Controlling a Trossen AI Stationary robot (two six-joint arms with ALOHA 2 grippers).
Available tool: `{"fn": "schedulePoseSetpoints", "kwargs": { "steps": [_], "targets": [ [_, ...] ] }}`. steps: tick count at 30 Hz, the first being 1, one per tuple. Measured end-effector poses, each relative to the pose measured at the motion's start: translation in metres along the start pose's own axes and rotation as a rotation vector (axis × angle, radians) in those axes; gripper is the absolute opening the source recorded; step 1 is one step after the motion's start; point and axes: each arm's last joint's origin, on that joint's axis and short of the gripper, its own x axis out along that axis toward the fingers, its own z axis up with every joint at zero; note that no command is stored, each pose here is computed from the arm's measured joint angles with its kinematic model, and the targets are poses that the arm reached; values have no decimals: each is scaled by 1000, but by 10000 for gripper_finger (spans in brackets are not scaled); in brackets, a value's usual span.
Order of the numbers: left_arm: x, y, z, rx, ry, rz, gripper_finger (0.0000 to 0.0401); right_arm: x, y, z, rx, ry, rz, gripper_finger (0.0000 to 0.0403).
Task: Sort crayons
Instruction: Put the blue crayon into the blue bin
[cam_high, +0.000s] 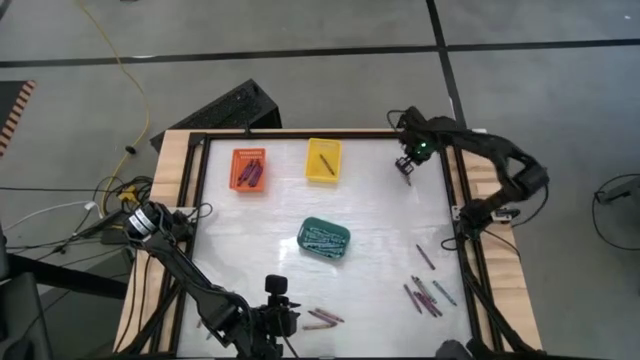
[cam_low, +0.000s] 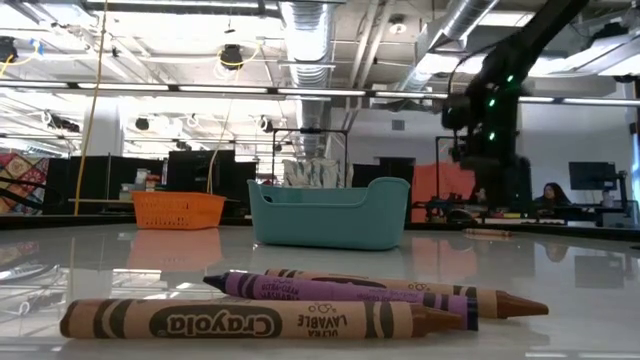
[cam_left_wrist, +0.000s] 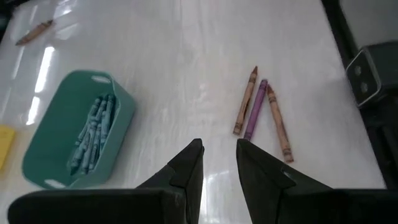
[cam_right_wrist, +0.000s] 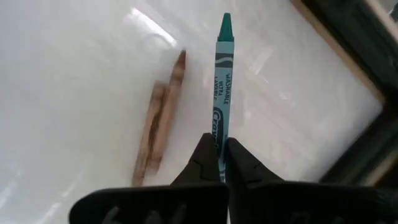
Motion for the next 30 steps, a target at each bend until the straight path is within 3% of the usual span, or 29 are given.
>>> {"fn": "schedulePoseSetpoints", "kwargs": {
  "steps": [7,17,23,30],
  "targets": [
    [0,1,-5,3,49,-13,87,-58,25,-5,-73,-165,55,1],
    [-8,-5,-15,1,107,-17,87,-124,102,-24,-252,-404,339,0],
    [-13,-9,-19,4,115,-22,87,-144,165,-40,-395,-519,551,0],
    [-14,-11,-19,-5,114,-26,87,-136,234,-53,-513,-536,698,0]
  ]
}}
